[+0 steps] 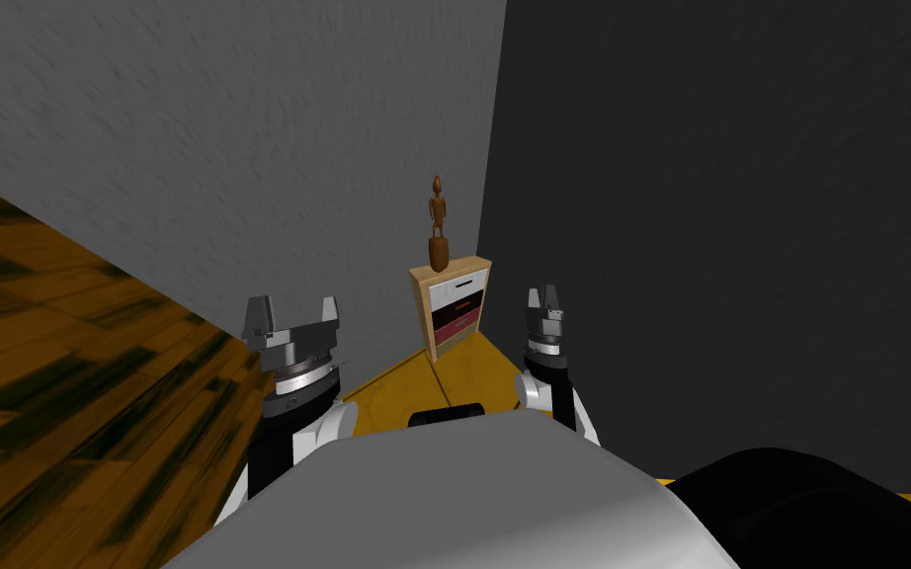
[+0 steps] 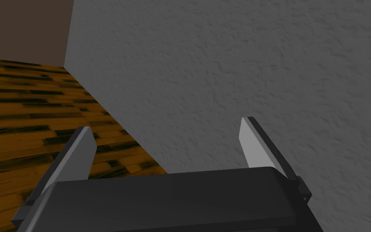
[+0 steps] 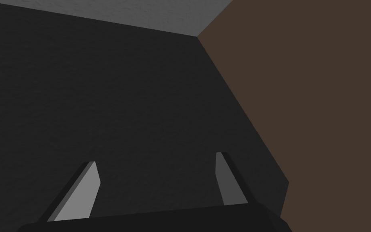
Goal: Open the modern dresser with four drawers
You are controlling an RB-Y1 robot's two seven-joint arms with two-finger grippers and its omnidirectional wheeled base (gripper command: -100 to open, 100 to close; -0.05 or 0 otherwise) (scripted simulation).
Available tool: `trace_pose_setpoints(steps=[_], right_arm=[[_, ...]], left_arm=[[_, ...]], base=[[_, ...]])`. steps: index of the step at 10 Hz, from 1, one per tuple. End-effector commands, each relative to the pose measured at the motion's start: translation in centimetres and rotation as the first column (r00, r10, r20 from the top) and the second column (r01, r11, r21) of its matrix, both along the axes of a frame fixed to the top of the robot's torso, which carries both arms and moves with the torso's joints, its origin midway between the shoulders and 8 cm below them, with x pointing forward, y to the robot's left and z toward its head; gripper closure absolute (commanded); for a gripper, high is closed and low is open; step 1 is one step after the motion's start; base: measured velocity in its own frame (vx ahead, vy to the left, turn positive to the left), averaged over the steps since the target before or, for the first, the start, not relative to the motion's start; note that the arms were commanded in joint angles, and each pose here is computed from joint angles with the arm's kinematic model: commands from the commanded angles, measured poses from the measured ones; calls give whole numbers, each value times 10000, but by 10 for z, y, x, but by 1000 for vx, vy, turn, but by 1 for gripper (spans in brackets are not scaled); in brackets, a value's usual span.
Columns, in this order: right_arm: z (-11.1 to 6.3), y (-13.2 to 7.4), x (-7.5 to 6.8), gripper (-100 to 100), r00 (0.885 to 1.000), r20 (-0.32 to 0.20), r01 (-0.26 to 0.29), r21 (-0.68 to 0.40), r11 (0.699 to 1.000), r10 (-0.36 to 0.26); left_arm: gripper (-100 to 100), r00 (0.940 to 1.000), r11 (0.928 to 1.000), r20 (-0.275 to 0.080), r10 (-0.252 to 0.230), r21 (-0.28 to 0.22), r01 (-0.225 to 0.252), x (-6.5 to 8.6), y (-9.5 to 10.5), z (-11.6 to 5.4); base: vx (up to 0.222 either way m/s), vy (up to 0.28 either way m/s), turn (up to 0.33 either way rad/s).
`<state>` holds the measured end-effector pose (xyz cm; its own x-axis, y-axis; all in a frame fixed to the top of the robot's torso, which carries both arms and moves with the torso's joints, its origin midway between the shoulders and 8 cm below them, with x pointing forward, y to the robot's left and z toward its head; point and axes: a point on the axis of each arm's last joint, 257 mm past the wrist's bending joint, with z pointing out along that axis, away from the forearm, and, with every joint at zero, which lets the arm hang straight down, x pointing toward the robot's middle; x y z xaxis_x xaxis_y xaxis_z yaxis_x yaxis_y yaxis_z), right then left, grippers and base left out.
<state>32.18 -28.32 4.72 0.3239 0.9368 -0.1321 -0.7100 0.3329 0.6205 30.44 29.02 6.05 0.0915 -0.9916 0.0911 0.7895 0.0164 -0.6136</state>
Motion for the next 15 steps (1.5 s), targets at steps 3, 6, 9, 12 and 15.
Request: trace_pose_setpoints(steps=[3, 6, 9, 12, 15], right_arm=[[0, 0, 0, 0, 10000, 2, 0, 0, 10000, 0], [0, 0, 0, 0, 10000, 3, 0, -1, 10000, 0], [0, 0, 0, 0, 10000, 4, 0, -1, 10000, 0], [-5, 11, 6, -100, 9991, -407, 49, -1620, 9868, -116], [-15, 17, 14, -100, 9935, -743, 555, -3453, 9369, -862]], left_arm=[[0, 10000, 10000, 1, 0, 0, 0, 0, 0, 0], [0, 10000, 10000, 3, 0, 1, 0, 0, 0, 0], [0, 10000, 10000, 4, 0, 1, 0, 0, 0, 0], [0, 10000, 10000, -2, 0, -1, 0, 0, 0, 0], [0, 10000, 10000, -3, 0, -1, 0, 0, 0, 0]], base=[[0, 0, 0], [0, 0, 0], [0, 0, 0], [13, 2, 66], [28, 5, 118]])
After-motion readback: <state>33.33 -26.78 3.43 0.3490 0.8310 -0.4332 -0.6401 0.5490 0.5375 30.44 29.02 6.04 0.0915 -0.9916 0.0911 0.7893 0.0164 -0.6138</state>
